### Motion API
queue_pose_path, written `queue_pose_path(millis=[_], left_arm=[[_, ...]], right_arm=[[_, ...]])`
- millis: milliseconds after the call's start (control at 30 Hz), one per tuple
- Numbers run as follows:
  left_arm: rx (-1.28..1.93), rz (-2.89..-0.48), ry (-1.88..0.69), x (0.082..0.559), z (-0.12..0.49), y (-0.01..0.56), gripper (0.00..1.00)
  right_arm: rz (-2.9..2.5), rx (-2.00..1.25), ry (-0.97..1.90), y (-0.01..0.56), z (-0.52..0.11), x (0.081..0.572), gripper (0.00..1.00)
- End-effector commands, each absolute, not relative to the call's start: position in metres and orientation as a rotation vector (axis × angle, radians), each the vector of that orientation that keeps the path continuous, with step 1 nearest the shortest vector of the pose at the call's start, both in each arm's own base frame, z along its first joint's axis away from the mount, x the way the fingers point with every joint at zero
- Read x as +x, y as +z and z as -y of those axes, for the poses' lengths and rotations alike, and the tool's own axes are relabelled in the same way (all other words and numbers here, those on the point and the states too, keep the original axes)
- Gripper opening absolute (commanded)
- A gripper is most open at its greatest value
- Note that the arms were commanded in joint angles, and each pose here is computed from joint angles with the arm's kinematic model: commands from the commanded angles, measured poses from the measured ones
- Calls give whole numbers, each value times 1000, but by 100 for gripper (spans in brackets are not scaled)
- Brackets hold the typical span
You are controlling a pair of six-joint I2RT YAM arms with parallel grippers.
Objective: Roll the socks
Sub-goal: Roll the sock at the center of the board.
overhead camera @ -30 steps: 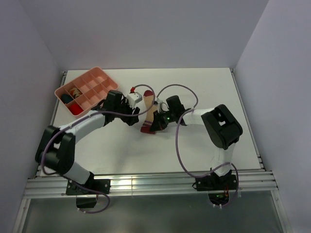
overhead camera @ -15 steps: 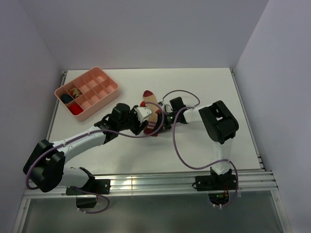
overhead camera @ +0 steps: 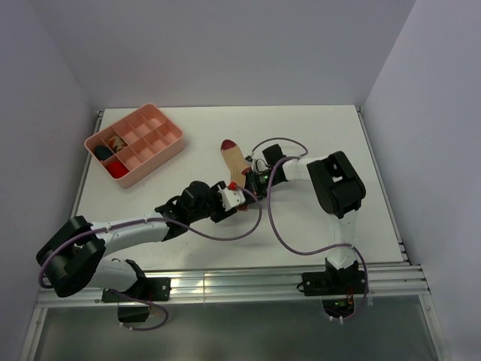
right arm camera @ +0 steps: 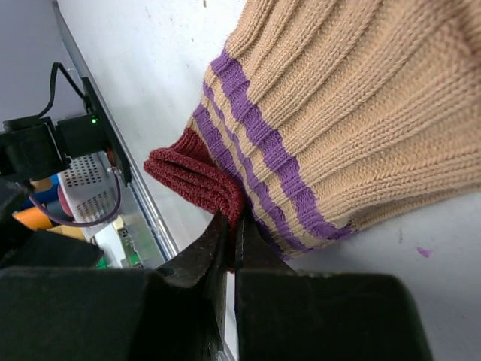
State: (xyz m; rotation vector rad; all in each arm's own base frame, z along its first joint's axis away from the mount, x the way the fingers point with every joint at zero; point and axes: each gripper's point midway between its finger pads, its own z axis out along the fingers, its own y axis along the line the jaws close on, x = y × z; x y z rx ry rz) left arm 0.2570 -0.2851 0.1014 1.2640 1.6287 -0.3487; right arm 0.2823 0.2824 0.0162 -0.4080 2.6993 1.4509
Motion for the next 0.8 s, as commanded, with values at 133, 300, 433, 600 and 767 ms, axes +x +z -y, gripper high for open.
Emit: queue_pose_path(millis=[133, 300, 433, 600, 767], left_arm=[[1319, -1501, -233, 268, 298, 99, 59], [1397, -1472, -129, 265, 297, 79, 59], [1396, -1424, -56, 268, 298, 78, 60], [1434, -1404, 3, 273, 299, 68, 62], [1468, -1381, 38, 280, 304, 62, 62]], right_arm=[[-2848, -405, 1163, -19, -250, 284, 0], [-2832, -411, 1164, -15, -250, 285, 0], [-2836, -419, 1140, -14, -249, 286, 0], [-2840, -421, 1112, -14, -247, 289, 0], [-2822, -419, 1131, -9, -248, 288, 0]])
